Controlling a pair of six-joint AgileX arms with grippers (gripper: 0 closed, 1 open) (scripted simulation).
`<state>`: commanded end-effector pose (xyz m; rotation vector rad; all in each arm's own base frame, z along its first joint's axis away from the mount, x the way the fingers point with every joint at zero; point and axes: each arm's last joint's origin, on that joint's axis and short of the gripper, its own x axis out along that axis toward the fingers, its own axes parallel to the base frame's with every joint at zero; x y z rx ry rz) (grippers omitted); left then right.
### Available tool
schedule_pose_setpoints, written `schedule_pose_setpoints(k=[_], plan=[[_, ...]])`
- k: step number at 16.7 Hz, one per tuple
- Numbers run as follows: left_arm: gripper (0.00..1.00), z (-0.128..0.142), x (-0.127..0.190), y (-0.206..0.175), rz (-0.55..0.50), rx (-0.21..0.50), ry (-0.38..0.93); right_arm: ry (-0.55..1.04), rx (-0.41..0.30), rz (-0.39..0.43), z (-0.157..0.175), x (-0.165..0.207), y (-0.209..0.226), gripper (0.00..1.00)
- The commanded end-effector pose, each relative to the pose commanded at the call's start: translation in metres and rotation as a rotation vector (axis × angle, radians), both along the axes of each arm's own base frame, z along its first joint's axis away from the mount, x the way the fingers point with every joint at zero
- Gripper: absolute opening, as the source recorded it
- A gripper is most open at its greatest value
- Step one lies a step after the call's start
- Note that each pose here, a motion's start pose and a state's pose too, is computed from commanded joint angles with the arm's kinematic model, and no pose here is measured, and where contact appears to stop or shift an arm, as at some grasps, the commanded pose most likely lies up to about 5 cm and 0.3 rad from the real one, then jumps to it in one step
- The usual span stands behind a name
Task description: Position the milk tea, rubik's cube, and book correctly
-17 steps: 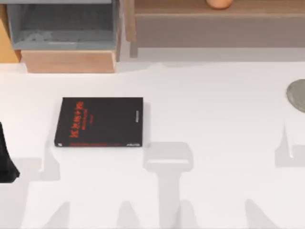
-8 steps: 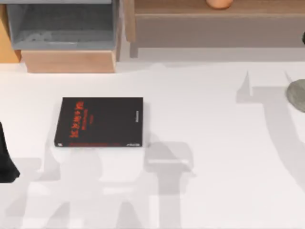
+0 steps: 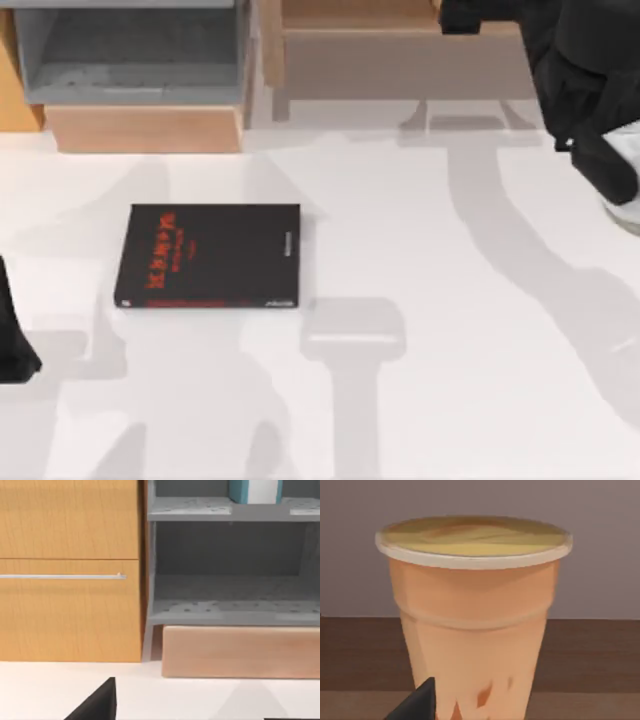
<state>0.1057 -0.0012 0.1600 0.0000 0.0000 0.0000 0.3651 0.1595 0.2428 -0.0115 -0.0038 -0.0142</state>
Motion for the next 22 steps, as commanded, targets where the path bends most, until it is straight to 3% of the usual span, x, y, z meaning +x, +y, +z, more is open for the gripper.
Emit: schedule_pose_setpoints(k=[4, 12, 22], plan=[[1.00, 0.000, 0.000, 0.000, 0.000, 0.000, 0.000, 0.002, 0.000, -0.002, -0.028, 0.023, 0.029, 1.00], [1.00, 0.000, 0.000, 0.000, 0.000, 0.000, 0.000, 0.006, -0.001, -0.004, -0.032, 0.029, 0.031, 1.00], [1.00, 0.000, 0.000, 0.000, 0.000, 0.000, 0.000, 0.001, 0.001, -0.002, -0.030, 0.103, 0.032, 1.00]])
